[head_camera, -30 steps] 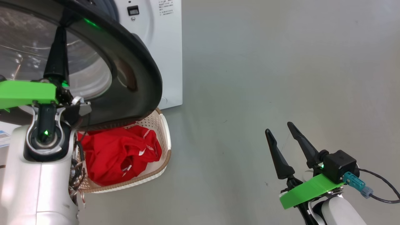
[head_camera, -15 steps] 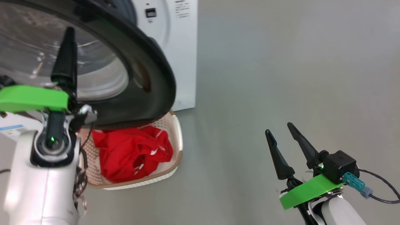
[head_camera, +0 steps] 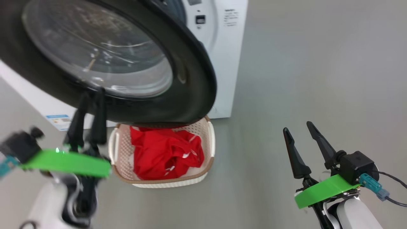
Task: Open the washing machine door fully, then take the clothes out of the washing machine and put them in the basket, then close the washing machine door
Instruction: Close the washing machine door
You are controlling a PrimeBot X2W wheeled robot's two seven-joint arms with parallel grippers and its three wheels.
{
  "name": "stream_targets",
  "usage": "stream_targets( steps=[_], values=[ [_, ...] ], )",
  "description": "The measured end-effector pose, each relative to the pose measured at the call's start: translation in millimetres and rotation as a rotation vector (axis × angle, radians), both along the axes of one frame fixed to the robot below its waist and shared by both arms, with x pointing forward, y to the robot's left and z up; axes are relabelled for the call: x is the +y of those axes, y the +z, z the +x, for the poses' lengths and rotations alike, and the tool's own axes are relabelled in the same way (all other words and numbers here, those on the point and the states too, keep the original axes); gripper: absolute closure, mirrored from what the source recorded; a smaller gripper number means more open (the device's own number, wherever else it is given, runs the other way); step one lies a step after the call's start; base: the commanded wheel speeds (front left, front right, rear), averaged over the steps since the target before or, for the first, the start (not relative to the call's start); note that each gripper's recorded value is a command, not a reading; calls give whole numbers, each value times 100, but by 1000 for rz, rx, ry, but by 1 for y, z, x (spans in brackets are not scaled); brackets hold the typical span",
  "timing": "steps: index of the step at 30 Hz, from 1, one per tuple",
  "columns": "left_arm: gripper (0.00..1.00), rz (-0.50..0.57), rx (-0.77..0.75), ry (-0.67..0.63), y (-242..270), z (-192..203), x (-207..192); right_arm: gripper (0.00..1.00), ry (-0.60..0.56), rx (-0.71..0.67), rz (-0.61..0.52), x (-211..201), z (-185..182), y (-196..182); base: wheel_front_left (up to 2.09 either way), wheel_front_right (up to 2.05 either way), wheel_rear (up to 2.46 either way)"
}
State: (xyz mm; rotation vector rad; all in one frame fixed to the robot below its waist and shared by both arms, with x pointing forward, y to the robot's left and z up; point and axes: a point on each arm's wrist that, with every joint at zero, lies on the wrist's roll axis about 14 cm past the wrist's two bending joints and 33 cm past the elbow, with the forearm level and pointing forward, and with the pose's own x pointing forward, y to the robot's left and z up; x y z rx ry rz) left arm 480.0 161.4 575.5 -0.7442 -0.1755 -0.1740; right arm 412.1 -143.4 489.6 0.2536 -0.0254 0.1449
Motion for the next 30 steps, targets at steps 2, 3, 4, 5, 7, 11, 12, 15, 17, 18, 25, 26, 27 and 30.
stream_targets(
  steps=[2, 3, 4, 5, 7, 11, 12, 15, 17, 18, 25, 26, 27, 30],
  values=[
    [0, 95, -6, 14, -6, -13, 4, 0, 12, -10, -4, 5, 1, 3, 0, 0, 0],
    [0, 141, -9, 18, -8, -19, 5, 0, 12, -15, -3, 5, 0, 5, 0, 0, 0],
    [0, 177, -15, 22, -9, -25, 6, 0, 7, -17, -2, 3, -1, 6, 0, 0, 0],
    [0, 209, -19, 25, -10, -30, 6, 0, 3, -17, -3, 2, -3, 6, 0, 0, 0],
    [0, 278, -22, 46, -11, -41, 9, 0, -4, -18, -4, 0, -7, 7, 0, 0, 0],
    [0, 394, -46, 108, -6, -62, 23, 0, -14, -28, -6, -4, -16, 11, 0, 0, 0],
    [0, 424, -56, 127, -4, -67, 26, 0, -13, -31, -5, -4, -19, 12, 0, 0, 0],
    [0, 488, -58, 173, -6, -84, 35, 0, -18, -46, -4, -5, -24, 17, 0, 0, 0],
    [0, 529, -46, 195, -11, -95, 37, 0, -26, -60, -3, -8, -28, 21, 0, 0, 0],
    [0, 543, -42, 203, -13, -100, 37, 0, -30, -68, -2, -9, -29, 24, 0, 0, 0],
    [0, 601, 18, 246, -33, -126, 47, 0, -48, -107, 2, -15, -42, 36, 0, 0, 0],
    [0, 598, 20, 248, -34, -128, 47, 0, -52, -112, 2, -16, -44, 37, 0, 0, 0],
    [0, 595, 24, 257, -35, -130, 48, 0, -54, -117, 2, -17, -45, 39, 0, 0, 0],
    [0, 590, 35, 268, -38, -136, 49, 0, -56, -121, 2, -18, -49, 40, 0, 0, 0]
  ],
)
